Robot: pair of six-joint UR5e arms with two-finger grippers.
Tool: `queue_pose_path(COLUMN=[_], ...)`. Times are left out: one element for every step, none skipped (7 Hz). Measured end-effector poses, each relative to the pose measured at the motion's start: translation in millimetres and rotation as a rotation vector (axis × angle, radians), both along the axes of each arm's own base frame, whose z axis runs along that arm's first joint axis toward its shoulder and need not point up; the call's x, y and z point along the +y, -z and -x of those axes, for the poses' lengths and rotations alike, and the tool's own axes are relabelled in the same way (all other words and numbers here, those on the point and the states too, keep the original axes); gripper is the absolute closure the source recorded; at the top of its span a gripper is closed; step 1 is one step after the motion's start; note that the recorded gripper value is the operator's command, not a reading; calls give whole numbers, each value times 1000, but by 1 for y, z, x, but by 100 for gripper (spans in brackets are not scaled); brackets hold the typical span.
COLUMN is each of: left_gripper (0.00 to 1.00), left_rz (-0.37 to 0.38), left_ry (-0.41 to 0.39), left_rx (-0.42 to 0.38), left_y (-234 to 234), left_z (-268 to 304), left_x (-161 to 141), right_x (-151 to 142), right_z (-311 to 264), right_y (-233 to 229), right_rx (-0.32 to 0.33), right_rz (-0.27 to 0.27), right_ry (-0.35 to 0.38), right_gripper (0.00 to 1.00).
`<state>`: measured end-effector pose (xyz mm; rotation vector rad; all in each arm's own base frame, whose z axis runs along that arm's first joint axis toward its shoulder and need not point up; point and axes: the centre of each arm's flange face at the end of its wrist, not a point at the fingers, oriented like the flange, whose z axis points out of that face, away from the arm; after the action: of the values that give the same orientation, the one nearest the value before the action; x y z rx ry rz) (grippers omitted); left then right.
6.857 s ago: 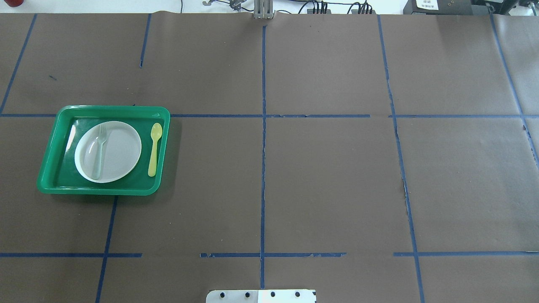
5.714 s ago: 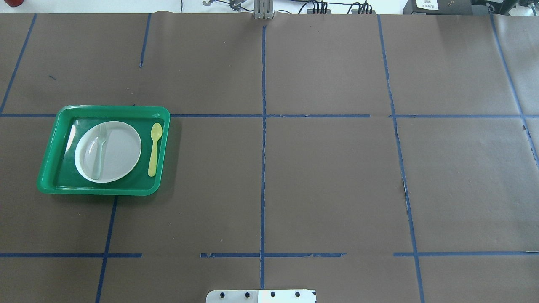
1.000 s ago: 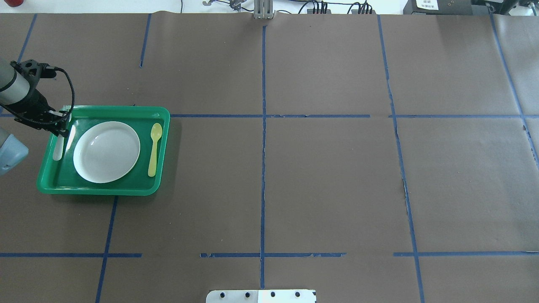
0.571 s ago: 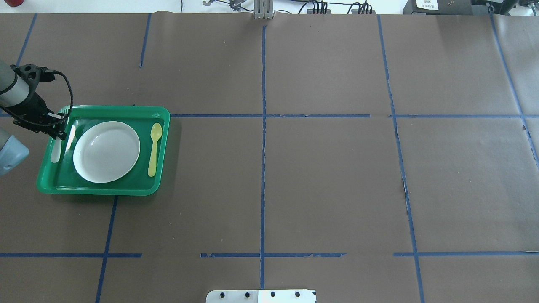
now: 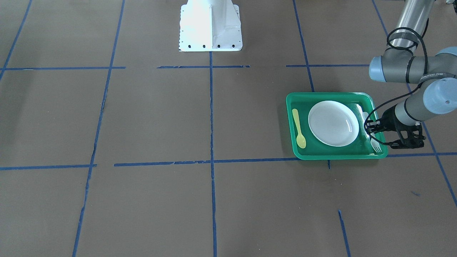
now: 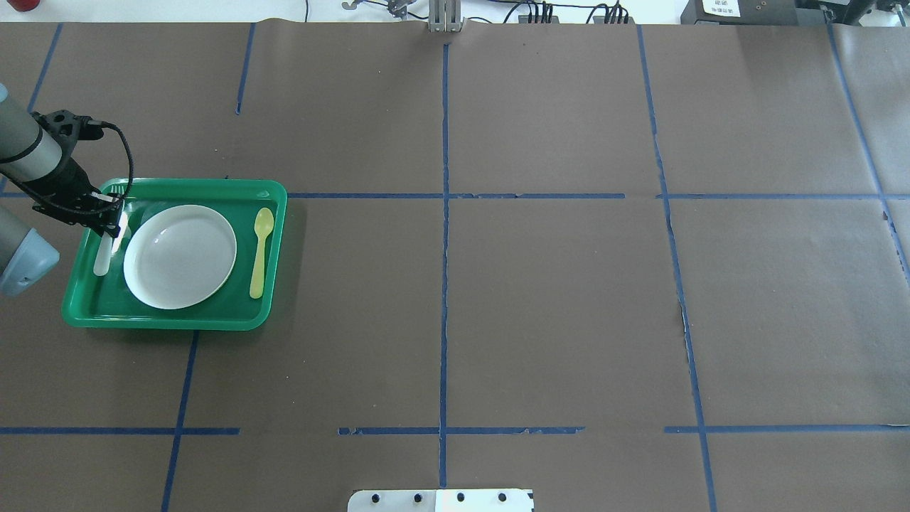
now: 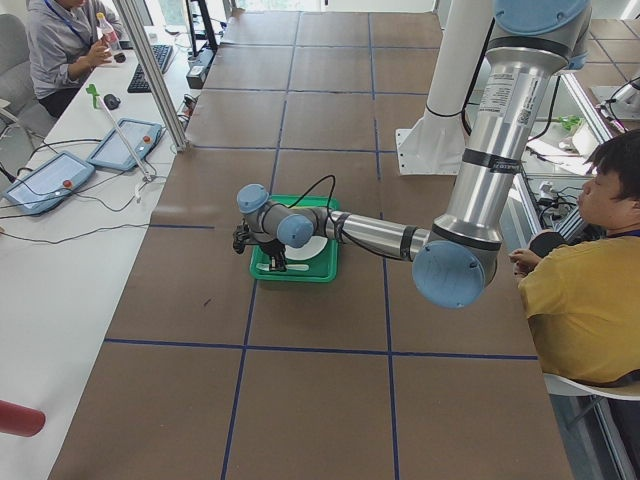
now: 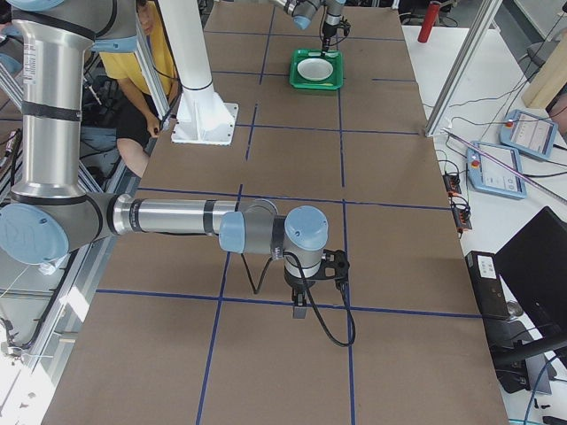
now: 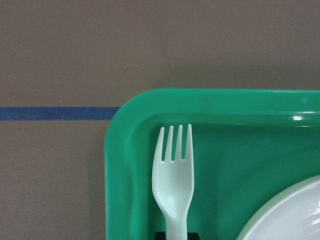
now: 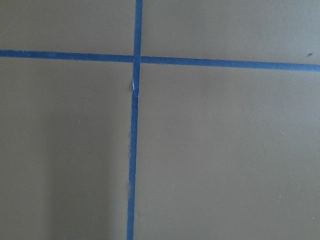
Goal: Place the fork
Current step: 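Lower the fork onto the tray beside the plate and open the left gripper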
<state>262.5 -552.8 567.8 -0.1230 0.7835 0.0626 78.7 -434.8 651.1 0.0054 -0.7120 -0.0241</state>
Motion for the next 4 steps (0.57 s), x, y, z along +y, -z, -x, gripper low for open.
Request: queue_pose_path(left_gripper=[20,18,18,18], left_rz=[-3,-8,-15,-31], left_ry=[-6,-8,-2,23], left_rx=[1,3,7,13], left_y=[0,2,6,13], left_z=[-2,-2,2,20], left_x=[1,1,0,-8], right_x=[0,0,0,0], right_z=[0,0,0,0], right_y=[0,0,0,0], right_rx=[0,0,0,0], right_rz=[0,0,0,0], right_ry=[0,0,0,0], right_gripper=[0,0,0,0])
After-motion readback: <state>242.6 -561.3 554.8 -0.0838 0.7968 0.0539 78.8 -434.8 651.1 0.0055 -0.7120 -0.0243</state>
